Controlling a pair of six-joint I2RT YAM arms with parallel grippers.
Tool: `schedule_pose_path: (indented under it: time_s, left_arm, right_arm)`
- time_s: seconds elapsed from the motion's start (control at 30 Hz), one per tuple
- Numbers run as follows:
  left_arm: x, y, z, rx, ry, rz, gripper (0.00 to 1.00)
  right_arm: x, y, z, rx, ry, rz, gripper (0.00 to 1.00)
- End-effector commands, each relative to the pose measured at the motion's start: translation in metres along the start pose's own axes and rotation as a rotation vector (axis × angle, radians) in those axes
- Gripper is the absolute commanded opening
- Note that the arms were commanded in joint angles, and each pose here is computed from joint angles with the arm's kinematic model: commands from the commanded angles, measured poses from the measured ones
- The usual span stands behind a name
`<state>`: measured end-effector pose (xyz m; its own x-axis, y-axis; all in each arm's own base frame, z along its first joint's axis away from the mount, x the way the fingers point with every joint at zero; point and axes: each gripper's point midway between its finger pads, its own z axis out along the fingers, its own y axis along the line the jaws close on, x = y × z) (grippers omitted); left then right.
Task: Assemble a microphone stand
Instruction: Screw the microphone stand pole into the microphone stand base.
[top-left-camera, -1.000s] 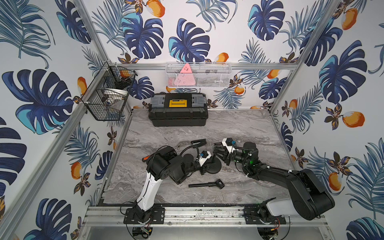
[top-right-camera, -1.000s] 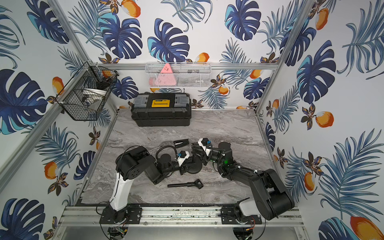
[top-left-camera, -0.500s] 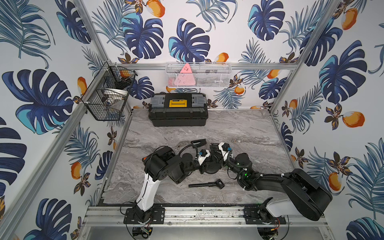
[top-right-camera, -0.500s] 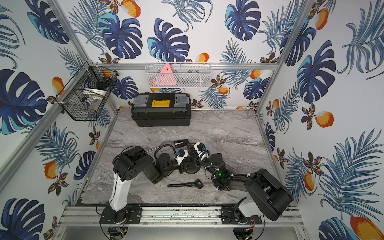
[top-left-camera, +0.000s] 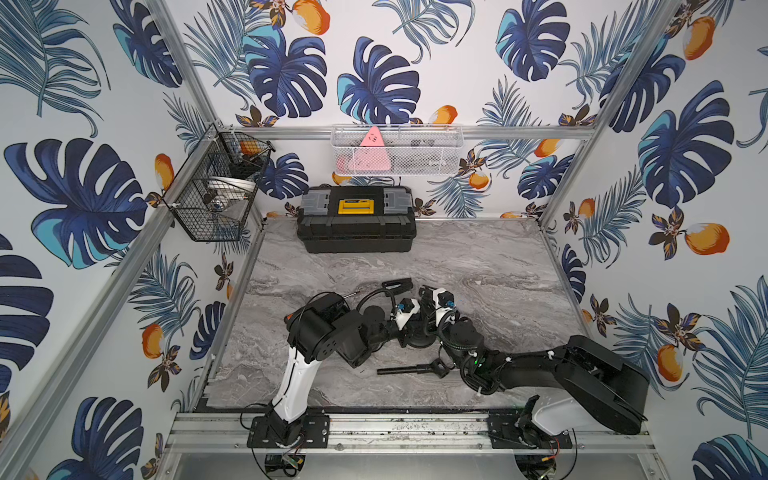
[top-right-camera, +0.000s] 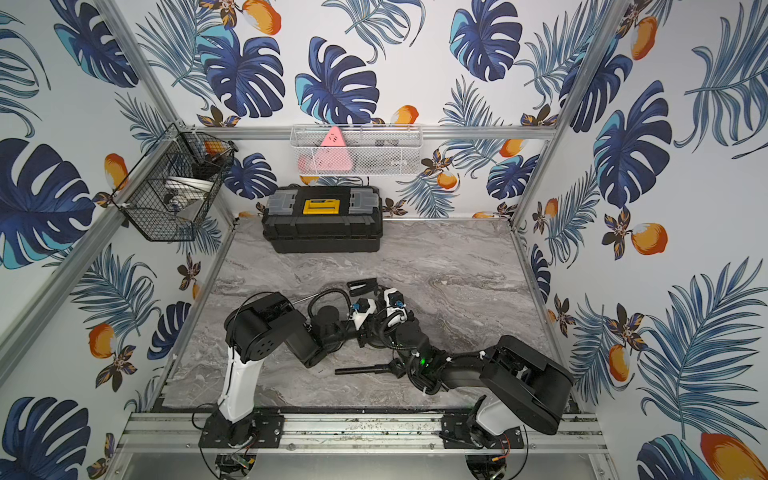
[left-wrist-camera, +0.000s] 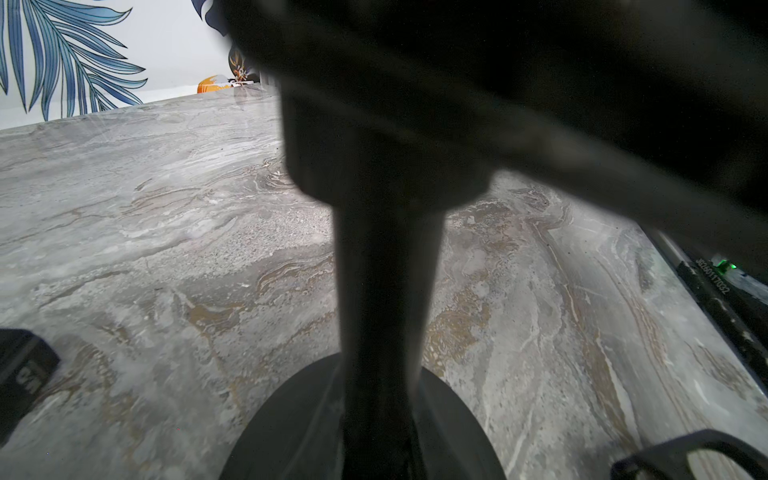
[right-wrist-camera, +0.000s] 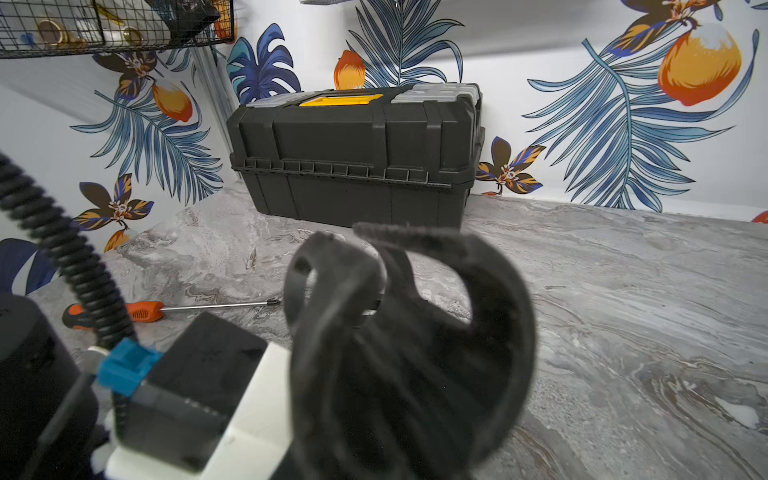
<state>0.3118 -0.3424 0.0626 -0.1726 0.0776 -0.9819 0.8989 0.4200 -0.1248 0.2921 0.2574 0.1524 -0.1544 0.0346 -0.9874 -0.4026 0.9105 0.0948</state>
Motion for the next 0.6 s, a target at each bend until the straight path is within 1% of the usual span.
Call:
schedule_pose_path:
  time_s: [0.0, 0.1, 0.17, 0.3, 0.33, 0.37, 0.4, 0.43, 0.5, 0.57]
  left_arm:
    - [-0.009, -0.001, -0.002, 0.001, -0.034, -0.003, 0.27]
    - [-0.013, 0.001, -0.005, -0.008, -0.051, -0.009, 0.35]
    - [-0.016, 0.001, -0.006, -0.003, -0.057, -0.012, 0.36]
    - [-0.015, -0.001, -0.005, 0.014, -0.055, -0.019, 0.20]
    - [-0.015, -0.002, -0.005, 0.018, -0.058, -0.019, 0.16]
    - [-0.016, -0.002, -0.005, 0.021, -0.060, -0.018, 0.14]
    - [-0.016, -0.003, -0.004, 0.023, -0.061, -0.016, 0.12]
    - [-0.016, -0.002, -0.004, 0.022, -0.058, -0.014, 0.10]
    - [-0.013, -0.002, -0.004, 0.022, -0.048, -0.011, 0.09]
    - [-0.011, -0.001, -0.003, 0.020, -0.044, -0.008, 0.08]
  right_arm:
    - [0.054, -0.016, -0.008, 0.061, 0.208, -0.058, 0.00]
    - [0.054, -0.013, -0.007, 0.048, 0.226, -0.063, 0.00]
    - [0.054, -0.011, -0.007, 0.033, 0.222, -0.061, 0.00]
    - [0.054, -0.009, -0.007, 0.009, 0.222, -0.044, 0.00]
    - [0.053, -0.007, -0.007, -0.001, 0.222, -0.038, 0.06]
    - [0.053, -0.007, -0.007, -0.008, 0.223, -0.033, 0.24]
    - [0.053, -0.007, -0.008, -0.022, 0.220, -0.029, 0.47]
    - [0.052, -0.006, -0.009, -0.040, 0.220, -0.027, 0.58]
    - [0.049, -0.004, -0.013, -0.091, 0.221, -0.017, 0.66]
    - [0.045, -0.002, -0.017, -0.173, 0.229, 0.001, 0.67]
